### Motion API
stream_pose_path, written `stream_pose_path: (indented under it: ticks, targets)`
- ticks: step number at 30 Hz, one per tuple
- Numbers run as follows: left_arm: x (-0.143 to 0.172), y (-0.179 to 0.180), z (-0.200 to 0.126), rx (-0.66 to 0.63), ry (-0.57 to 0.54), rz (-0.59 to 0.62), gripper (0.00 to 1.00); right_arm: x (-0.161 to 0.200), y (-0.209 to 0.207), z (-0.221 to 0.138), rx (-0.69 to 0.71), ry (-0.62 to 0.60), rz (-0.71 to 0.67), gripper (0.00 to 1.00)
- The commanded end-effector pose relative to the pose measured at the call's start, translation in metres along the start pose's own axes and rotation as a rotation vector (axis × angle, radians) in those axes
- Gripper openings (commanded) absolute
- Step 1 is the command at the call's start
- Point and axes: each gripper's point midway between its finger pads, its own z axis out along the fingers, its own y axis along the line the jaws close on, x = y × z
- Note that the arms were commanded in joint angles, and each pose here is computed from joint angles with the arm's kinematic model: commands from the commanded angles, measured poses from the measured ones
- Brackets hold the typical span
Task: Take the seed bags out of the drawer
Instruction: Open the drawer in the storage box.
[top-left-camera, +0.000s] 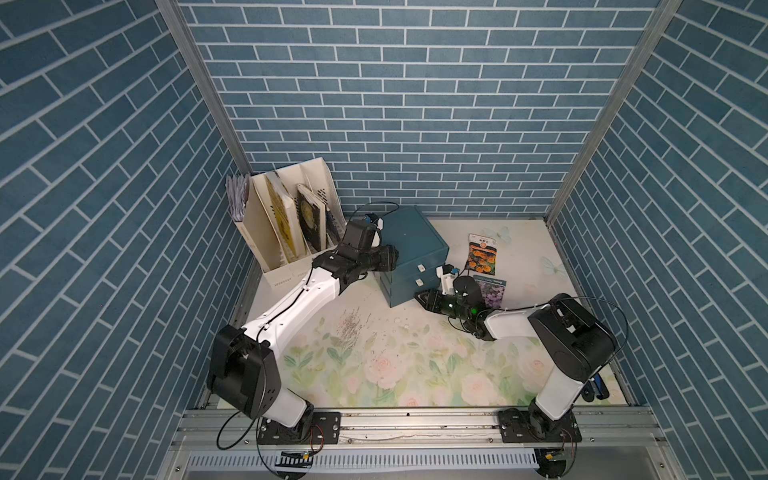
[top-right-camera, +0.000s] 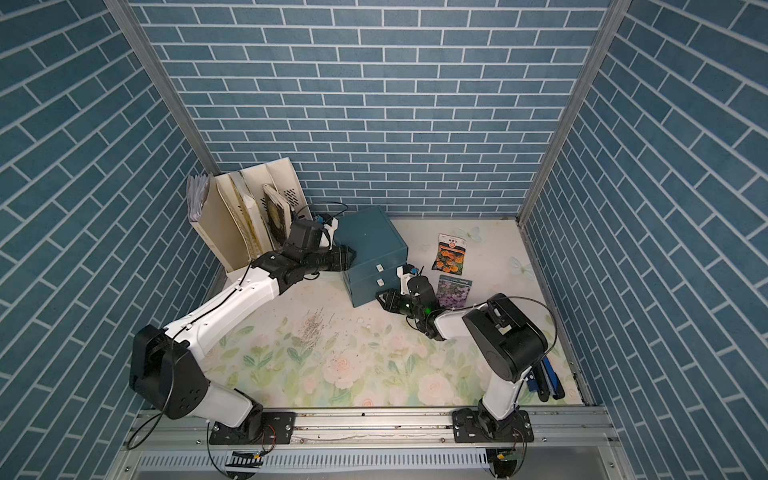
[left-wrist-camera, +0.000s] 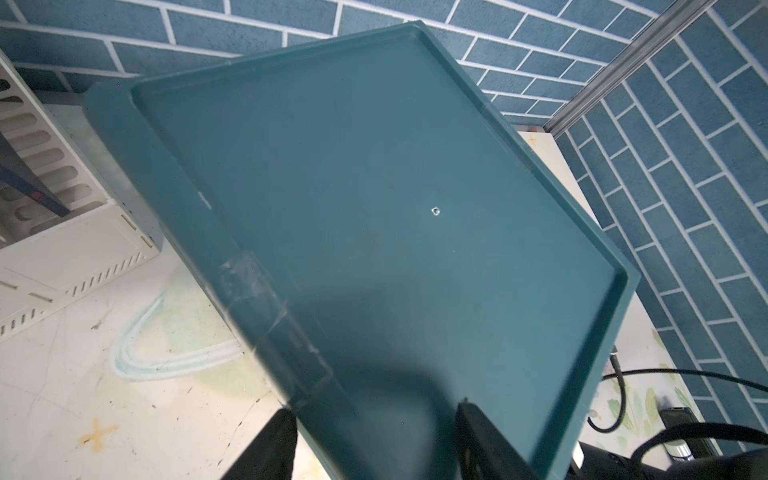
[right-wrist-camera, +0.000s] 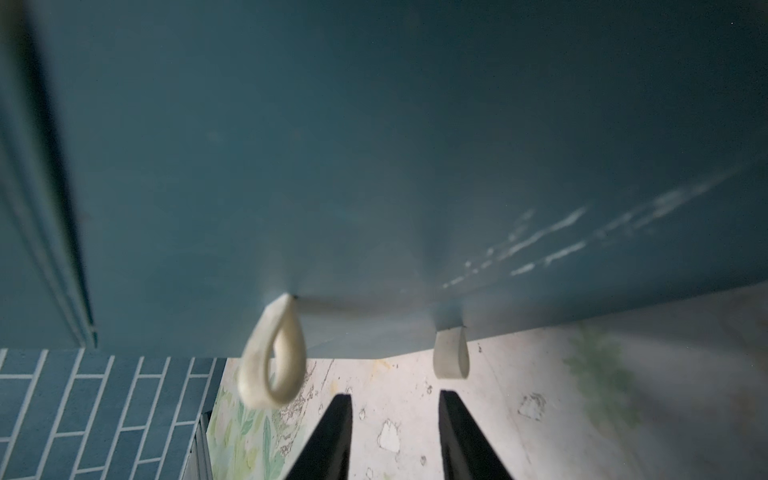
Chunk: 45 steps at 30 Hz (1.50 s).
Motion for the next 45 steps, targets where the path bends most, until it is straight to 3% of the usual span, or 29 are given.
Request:
stream_pose_path:
  ticks: [1, 45]
  targets:
    - [0.054, 0.016, 0.020, -0.041, 0.197, 0.030, 0.64, -0.009, 0.001, 0.007, -0.007, -0.023, 0.024, 0.38]
    - [0.060, 0.019, 0.019, -0.042, 0.211, 0.027, 0.64, -0.014, -0.018, 0.019, 0.025, -0.083, 0.136, 0.38]
